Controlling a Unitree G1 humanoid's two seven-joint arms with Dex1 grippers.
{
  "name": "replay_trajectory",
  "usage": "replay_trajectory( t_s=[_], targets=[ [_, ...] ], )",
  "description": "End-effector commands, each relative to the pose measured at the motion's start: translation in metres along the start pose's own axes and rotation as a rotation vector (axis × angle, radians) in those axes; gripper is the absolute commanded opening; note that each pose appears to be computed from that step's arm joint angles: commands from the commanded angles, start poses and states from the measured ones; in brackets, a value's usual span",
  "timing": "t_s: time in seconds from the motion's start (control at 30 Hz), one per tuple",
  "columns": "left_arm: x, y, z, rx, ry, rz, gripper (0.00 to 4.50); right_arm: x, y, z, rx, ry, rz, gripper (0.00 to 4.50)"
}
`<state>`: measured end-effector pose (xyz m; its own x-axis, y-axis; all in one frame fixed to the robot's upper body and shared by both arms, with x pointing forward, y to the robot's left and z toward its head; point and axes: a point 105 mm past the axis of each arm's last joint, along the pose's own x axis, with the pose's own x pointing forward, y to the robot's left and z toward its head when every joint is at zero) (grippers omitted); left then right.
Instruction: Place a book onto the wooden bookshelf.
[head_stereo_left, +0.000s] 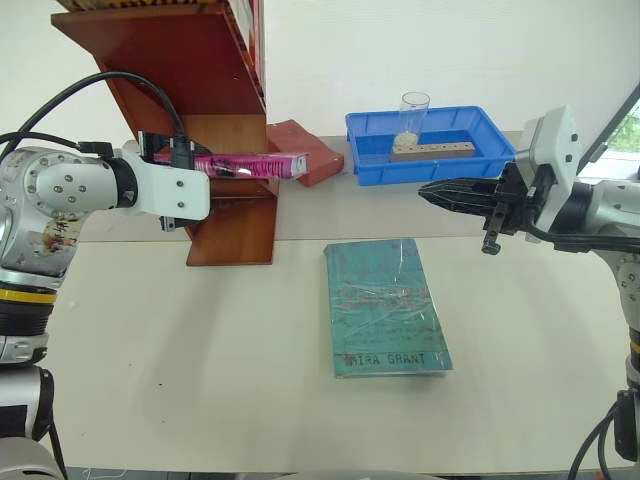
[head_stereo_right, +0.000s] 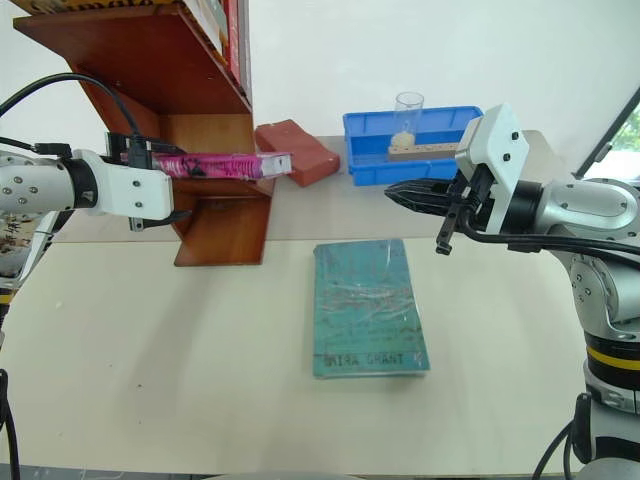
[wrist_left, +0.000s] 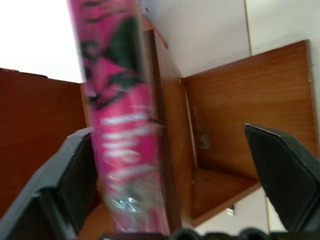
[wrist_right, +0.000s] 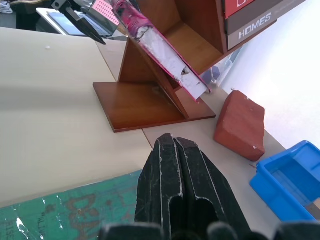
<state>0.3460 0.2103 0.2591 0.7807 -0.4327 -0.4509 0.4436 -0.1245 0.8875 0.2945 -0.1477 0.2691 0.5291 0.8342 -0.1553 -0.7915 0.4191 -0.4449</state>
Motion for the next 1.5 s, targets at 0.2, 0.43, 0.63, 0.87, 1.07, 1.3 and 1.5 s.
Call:
replay_trajectory(
  t_s=[0.2,0.43,0.63,0.87,1.07,1.3,1.5],
  targets=[
    [-0.043,0.033,0.008,-0.141,-0.060,0.123,4.45,-0.003,-0.008,0.014,-0.070,-0.031,-0.015,0.00],
    [-0.069,0.034,-0.007,-0.270,-0.029,0.145,4.45,-0.003,-0.012,0.013,-0.076,-0.025,-0.008,0.00],
    [-0.078,0.032,-0.010,-0.299,-0.041,0.142,4.45,-0.001,-0.013,0.013,-0.078,-0.027,0.005,0.00],
    [-0.098,-0.001,-0.001,-0.776,-0.274,0.032,4.45,-0.010,-0.007,0.011,-0.094,0.016,0.077,0.00],
    [-0.093,-0.049,0.002,-0.967,-0.255,-0.056,4.45,-0.027,-0.010,0.001,-0.101,0.118,0.121,0.00],
    [-0.090,-0.076,-0.012,-1.043,-0.184,-0.009,4.50,-0.044,-0.006,-0.015,-0.108,0.216,0.176,2.34],
    [-0.089,-0.075,-0.014,-1.048,-0.186,0.009,4.50,-0.043,-0.007,-0.017,-0.134,0.223,0.175,2.62]
  ],
)
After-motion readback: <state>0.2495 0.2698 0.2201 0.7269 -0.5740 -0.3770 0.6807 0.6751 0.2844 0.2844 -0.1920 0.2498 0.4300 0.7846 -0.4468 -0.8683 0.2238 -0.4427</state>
